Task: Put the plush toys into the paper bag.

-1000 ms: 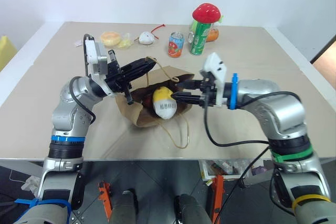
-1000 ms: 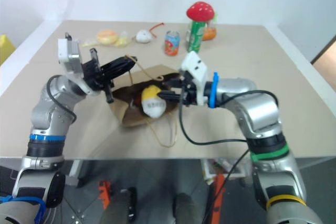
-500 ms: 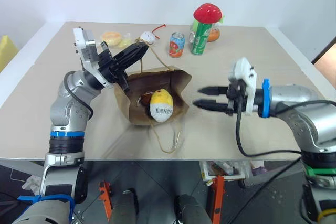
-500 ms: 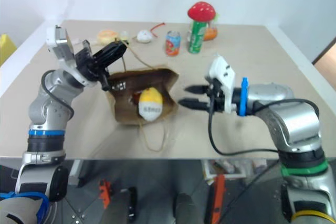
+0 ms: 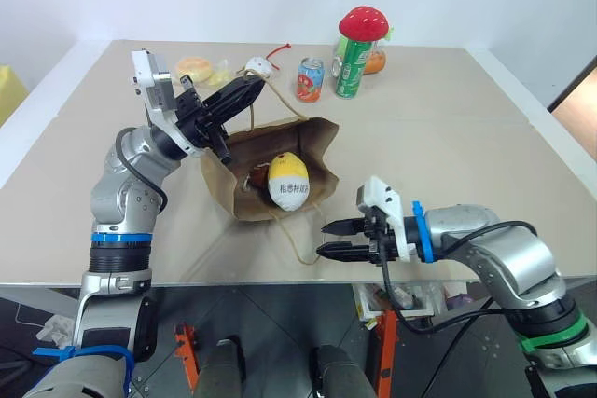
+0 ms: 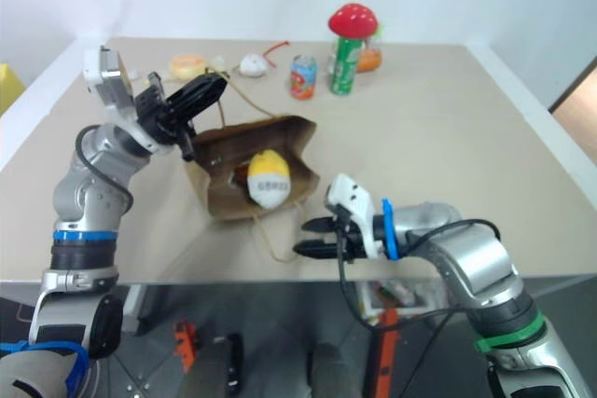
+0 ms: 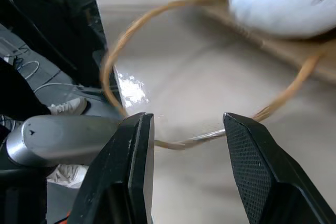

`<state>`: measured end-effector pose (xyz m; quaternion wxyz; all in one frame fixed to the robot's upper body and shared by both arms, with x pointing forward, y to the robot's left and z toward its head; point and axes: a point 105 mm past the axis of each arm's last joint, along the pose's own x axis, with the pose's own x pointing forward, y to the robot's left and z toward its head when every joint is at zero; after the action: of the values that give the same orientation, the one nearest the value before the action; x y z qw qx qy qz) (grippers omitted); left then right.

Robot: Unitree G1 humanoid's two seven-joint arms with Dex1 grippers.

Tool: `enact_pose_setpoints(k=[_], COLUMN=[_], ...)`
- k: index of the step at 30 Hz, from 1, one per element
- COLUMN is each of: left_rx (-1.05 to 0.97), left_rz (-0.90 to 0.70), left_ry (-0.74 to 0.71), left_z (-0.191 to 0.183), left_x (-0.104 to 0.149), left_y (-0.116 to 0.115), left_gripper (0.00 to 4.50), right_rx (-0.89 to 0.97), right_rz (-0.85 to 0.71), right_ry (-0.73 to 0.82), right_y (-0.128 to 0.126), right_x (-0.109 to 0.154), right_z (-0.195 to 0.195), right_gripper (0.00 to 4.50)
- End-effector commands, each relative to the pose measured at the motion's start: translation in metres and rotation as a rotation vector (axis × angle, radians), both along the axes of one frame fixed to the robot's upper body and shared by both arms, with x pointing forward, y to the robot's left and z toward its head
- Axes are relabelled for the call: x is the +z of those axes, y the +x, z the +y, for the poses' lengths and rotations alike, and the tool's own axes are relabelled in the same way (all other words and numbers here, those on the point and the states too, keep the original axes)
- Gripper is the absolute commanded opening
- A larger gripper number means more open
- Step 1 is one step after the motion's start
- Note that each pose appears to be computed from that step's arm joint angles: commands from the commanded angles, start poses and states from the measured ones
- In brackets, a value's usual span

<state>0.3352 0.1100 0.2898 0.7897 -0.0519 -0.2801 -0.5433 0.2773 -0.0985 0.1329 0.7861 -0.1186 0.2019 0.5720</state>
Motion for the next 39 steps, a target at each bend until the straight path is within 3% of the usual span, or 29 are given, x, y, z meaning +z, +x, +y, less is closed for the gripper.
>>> enact_pose_setpoints(k=[1,9,17,32,36,39], left_rx=[-0.006,-0.009,-0.016,-0.028,-0.03,-0.029], left_rz=[-0.056,-0.056,-0.054,-0.056,-0.049,-0.042], left_ry=[-0.007,0.003,0.009,0.023,0.026,0.031], left_z=[-0.001,-0.002,-0.004,-0.008,-0.01,-0.01], left_x=[0.013,0.011,0.009,0.003,-0.001,-0.004], left_y=[-0.006,-0.007,-0.008,-0.012,-0.011,-0.012], left_gripper=[0.0,0.0,0.0,0.0,0.0,0.0], right_rx=[-0.055,-0.091,-0.031,-0.045,-0.041,-0.04], right_rz=[-0.02,-0.071,-0.019,0.027,0.029,0.025], right_ry=[-0.009,0.017,0.042,0.06,0.08,0.088], right_y=[0.011,0.022,0.012,0.02,0.02,0.021], right_x=[-0.002,0.02,0.011,0.002,0.003,0.005], right_z=[-0.008,-0.023,-0.004,0.007,0.012,0.013], right_gripper=[2.33,2.33,2.33,2.33,1.34,0.1])
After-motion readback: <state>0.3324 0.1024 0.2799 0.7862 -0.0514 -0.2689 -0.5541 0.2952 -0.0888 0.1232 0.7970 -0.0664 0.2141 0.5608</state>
